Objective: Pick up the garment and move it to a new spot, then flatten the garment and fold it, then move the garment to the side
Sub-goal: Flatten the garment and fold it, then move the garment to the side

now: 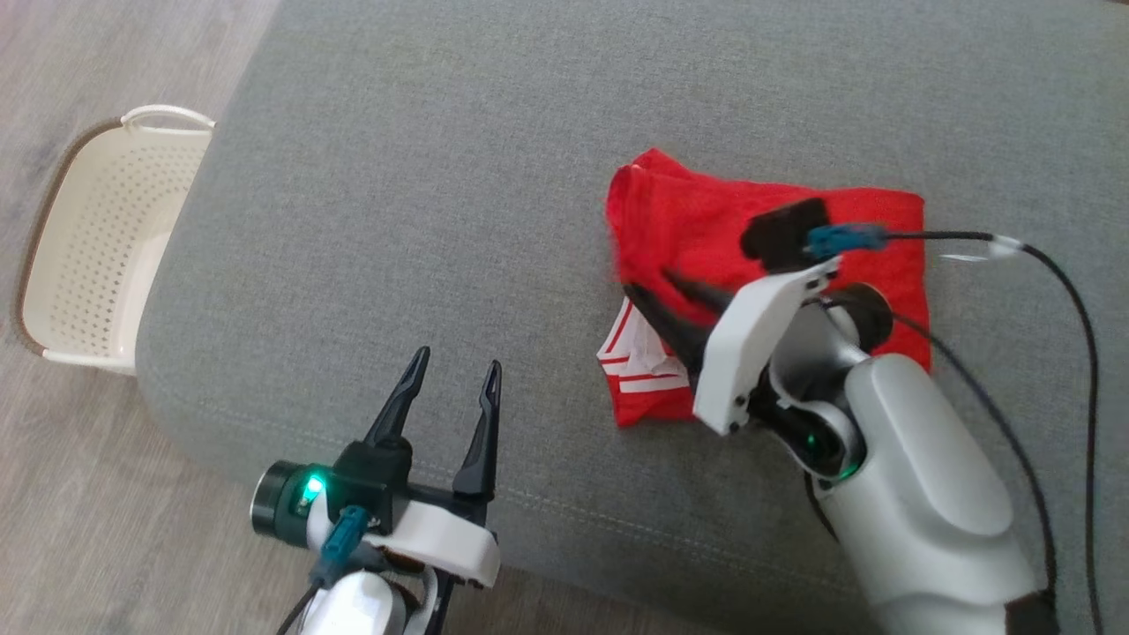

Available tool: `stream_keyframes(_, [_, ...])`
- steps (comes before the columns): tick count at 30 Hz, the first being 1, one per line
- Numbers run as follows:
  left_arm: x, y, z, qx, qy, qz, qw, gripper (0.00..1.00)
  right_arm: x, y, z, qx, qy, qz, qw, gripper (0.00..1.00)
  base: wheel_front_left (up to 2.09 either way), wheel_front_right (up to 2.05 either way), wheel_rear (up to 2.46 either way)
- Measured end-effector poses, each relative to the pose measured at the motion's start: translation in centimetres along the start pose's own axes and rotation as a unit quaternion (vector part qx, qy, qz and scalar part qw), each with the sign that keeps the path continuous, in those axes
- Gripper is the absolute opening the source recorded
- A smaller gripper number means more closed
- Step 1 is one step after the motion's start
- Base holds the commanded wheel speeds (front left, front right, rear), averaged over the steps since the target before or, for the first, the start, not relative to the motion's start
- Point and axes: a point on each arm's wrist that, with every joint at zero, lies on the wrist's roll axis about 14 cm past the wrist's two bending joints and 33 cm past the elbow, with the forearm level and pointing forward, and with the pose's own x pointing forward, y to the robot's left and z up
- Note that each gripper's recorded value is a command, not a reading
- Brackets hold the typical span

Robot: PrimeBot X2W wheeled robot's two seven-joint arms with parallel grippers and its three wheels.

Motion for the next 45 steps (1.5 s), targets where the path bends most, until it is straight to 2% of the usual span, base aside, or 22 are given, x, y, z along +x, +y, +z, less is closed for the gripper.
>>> stream_keyframes(5, [0.2,-0.2,0.2,-0.004,-0.003,-0.002,1.0,1.0,-1.4,-1.1,4.6,0.041,-0.123,-0.007,0.992,1.0,0.0,0.0,0.0])
stream_keyframes(7, [0.3,-0.4,0.3,-0.004,-0.006,-0.004,1.0,1.0,-3.0,-2.5,6.8,0.05,-0.183,-0.026,0.981,1.0,0.0,0.0,0.0])
stream_keyframes(10, [0.7,-0.3,1.0,-0.004,-0.019,-0.004,1.0,1.0,-5.9,-5.1,8.8,0.035,-0.251,-0.07,0.965,1.0,0.0,0.0,0.0])
stream_keyframes(13, [1.1,-0.6,1.9,-0.01,-0.034,-0.01,0.999,1.0,-9.6,-8.1,10.3,0.017,-0.318,-0.124,0.94,1.0,0.0,0.0,0.0])
stream_keyframes(16, [1.3,-0.9,3.1,-0.019,-0.052,-0.014,0.998,1.0,-12.6,-9.9,9.5,-0.015,-0.355,-0.173,0.918,1.0,0.0,0.0,0.0])
stream_keyframes(21, [1.0,-1.0,4.1,-0.031,-0.068,-0.015,0.997,1.0,-15.8,-11.3,4.9,-0.028,-0.394,-0.236,0.888,1.0,0.0,0.0,0.0])
stream_keyframes(27, [-0.1,-1.0,5.8,-0.027,-0.097,-0.015,0.995,1.0,-17.3,-10.8,-0.1,-0.011,-0.378,-0.279,0.883,1.0,0.0,0.0,0.0])
stream_keyframes(31, [-1.1,-1.3,6.8,-0.009,-0.118,-0.024,0.993,1.0,-18.3,-9.2,-1.2,-0.016,-0.379,-0.288,0.88,1.0,0.0,0.0,0.0])
stream_keyframes(37, [-3.4,-1.8,5.9,-0.001,-0.11,-0.038,0.993,1.0,-18.8,-6.9,-4.0,-0.019,-0.36,-0.293,0.886,1.0,0.0,0.0,0.0])
stream_keyframes(45, [-4.6,-1.6,5.8,0.001,-0.113,-0.034,0.993,1.0,-19.1,-5.7,-4.1,-0.021,-0.365,-0.29,0.884,1.0,0.0,0.0,0.0])
